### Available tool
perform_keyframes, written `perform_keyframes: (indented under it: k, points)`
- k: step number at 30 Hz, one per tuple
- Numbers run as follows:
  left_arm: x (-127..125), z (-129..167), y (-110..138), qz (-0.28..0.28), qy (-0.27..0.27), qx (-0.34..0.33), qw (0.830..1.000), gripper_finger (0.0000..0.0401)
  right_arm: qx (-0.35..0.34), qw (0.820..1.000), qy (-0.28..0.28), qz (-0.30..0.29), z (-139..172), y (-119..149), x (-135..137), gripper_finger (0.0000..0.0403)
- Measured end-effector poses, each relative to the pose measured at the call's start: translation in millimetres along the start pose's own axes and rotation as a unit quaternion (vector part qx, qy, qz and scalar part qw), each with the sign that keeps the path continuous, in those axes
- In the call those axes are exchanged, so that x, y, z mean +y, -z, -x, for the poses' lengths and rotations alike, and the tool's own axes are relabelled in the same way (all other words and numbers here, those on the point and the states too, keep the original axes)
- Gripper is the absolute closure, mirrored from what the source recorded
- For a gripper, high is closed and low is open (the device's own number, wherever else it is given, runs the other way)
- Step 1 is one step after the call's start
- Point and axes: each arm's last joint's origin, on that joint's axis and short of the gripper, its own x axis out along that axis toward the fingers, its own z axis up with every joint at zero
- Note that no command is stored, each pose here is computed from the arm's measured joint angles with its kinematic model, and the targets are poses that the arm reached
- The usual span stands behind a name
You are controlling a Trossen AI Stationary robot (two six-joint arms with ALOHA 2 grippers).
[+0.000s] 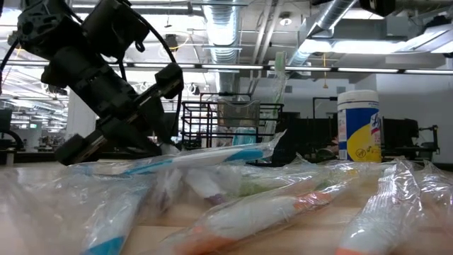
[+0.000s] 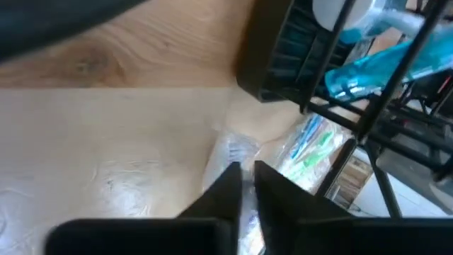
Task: Pick & Place toothbrushing station
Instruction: Put the purple toothbrush into the black wire organizer
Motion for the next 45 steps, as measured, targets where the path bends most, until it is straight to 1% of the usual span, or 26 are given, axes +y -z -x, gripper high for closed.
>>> perform_keyframes:
  k: [2,5,6,9,11,17,21,25,27,29,32,33,36,39,43,45]
  points:
    - [-1.3,0.1,1.1,-0.002,0.004,0.011,1.000,0.0394,0.001,1.000,0.001,-0.001,-0.8,-0.5,-0.4,0.0242]
    - [-2.5,0.1,1.5,-0.003,0.011,0.012,1.000,0.0394,0.009,1.000,-0.004,0.010,-1.1,-0.5,-0.1,0.0242]
    - [-4.2,0.2,1.8,-0.002,0.022,0.008,1.000,0.0396,0.009,1.000,-0.003,0.013,-1.4,-0.8,-0.3,0.0242]
    - [-14.3,1.0,4.3,0.002,0.078,-0.001,0.997,0.0400,0.007,1.000,-0.002,0.016,-2.7,-2.4,-0.7,0.0242]
    - [-22.0,0.3,7.5,-0.010,0.098,-0.001,0.995,0.0400,0.006,1.000,-0.001,0.018,-3.3,-3.0,-1.1,0.0242]
    - [-43.7,-0.1,19.4,-0.032,0.130,0.017,0.991,0.0400,0.006,1.000,-0.001,0.022,-3.3,-3.0,-1.0,0.0242]
    - [-70.4,15.3,30.2,-0.084,0.190,0.022,0.978,0.0400,0.012,1.000,-0.003,0.021,-4.5,-4.0,-1.6,0.0242]
    - [-95.7,43.3,35.8,-0.171,0.258,-0.016,0.951,0.0400,0.018,1.000,-0.005,0.024,-7.2,-6.5,-2.4,0.0242]
    - [-103.6,58.3,36.6,-0.206,0.280,-0.044,0.937,0.0401,0.024,0.999,-0.006,0.025,-9.2,-8.4,-3.4,0.0242]
    - [-109.4,71.8,37.0,-0.262,0.295,-0.081,0.915,0.0401,0.030,0.999,-0.011,0.031,-11.2,-10.5,-3.6,0.0242]
    - [-118.1,91.5,37.2,-0.346,0.313,-0.133,0.874,0.0401,0.035,0.999,-0.024,0.030,-14.4,-14.6,-3.0,0.0242]
    - [-120.7,97.3,36.3,-0.372,0.316,-0.147,0.860,0.0401,0.036,0.999,-0.028,0.030,-15.4,-16.2,-2.9,0.0242]
    - [-125.0,111.1,32.6,-0.430,0.311,-0.174,0.830,0.0401,0.042,0.998,-0.037,0.024,-18.5,-20.0,-3.3,0.0242]
    - [-128.0,125.1,31.8,-0.475,0.312,-0.194,0.800,0.0401,0.045,0.998,-0.048,0.013,-21.2,-23.9,-3.0,0.0242]
    - [-130.2,140.8,26.0,-0.515,0.303,-0.208,0.774,0.0401,0.036,0.998,-0.057,-0.002,-24.1,-29.5,-2.6,0.0242]
    - [-130.1,148.3,21.6,-0.531,0.292,-0.215,0.766,0.0401,0.030,0.997,-0.064,-0.010,-25.4,-32.5,-2.0,0.0242]
